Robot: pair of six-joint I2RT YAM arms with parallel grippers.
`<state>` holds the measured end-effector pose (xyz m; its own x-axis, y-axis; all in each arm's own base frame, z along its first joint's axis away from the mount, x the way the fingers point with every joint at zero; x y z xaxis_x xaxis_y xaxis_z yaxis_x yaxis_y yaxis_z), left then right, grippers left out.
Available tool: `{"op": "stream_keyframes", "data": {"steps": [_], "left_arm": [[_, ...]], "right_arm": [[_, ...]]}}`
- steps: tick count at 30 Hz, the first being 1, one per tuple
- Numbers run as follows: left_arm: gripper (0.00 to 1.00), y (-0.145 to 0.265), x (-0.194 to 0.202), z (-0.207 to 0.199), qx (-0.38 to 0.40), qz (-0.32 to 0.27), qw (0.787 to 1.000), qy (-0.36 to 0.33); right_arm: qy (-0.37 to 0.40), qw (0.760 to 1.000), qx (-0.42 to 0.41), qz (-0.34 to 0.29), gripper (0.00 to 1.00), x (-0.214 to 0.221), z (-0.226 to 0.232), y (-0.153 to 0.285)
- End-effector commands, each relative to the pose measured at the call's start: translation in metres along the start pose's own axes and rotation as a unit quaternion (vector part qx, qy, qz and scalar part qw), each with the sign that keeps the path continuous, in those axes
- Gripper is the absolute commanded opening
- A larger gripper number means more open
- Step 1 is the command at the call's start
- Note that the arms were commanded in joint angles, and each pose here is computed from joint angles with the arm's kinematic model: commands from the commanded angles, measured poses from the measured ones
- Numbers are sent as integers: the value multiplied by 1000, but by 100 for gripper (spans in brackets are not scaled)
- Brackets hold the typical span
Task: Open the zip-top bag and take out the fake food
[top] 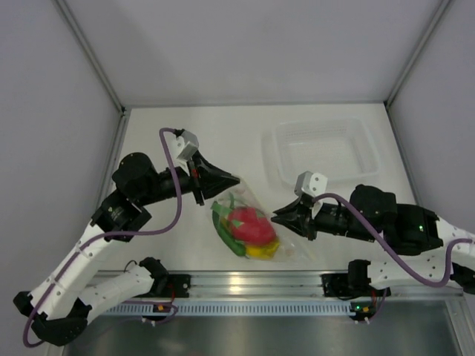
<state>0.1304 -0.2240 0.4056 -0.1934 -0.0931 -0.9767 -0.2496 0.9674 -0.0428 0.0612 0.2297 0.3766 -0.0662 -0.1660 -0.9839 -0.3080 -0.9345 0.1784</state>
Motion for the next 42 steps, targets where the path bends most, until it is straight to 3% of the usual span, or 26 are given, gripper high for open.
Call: {"op": "stream_keyframes", "data": {"steps": [1, 9, 17, 19, 23, 27, 28, 33, 37, 42], "left_arm": [[0, 8, -43, 40, -166, -80, 982, -31], [0, 19, -32, 92, -336, -96, 937, 5], [0, 27, -22, 109, -397, -97, 912, 26], [0, 23, -16, 108, -386, -86, 918, 32], [0, -2, 1, 83, -263, -48, 962, 45], [0, -11, 15, 62, -165, -41, 985, 28], [0, -13, 17, 59, -151, -40, 987, 25], [0, -14, 30, 41, -75, -19, 997, 6], [0, -11, 40, 33, -39, -12, 999, -21], [0, -11, 44, 27, -12, -7, 999, -33]], "right_arm": [[-14, 999, 30, 37, 0, 18, -9, 16], [-33, 992, 87, 85, 0, 52, -21, 19], [-48, 986, 115, 112, 0, 72, -26, 18], [-51, 985, 119, 116, 0, 75, -26, 15], [-60, 985, 111, 120, 0, 80, -21, 2], [-71, 982, 130, 120, 1, 85, -23, -11], [-66, 979, 137, 132, 3, 94, -24, -16], [-81, 972, 159, 154, 36, 111, -32, -25], [-99, 975, 152, 129, 43, 102, -34, -17], [-117, 976, 165, 84, 44, 79, -46, -7]]}}
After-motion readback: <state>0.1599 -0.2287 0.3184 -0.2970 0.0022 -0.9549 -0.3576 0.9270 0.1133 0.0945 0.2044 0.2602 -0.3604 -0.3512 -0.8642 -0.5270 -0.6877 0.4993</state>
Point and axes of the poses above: each gripper's point midway between its finger pads, its own y axis back along the fingers, its own z axis along the line the jaws close on, x = y × z, the point moved 4 cm from there along y, back along the fingers, and after that the axes turned 3 degrees about -y, right-handed, at the moved point
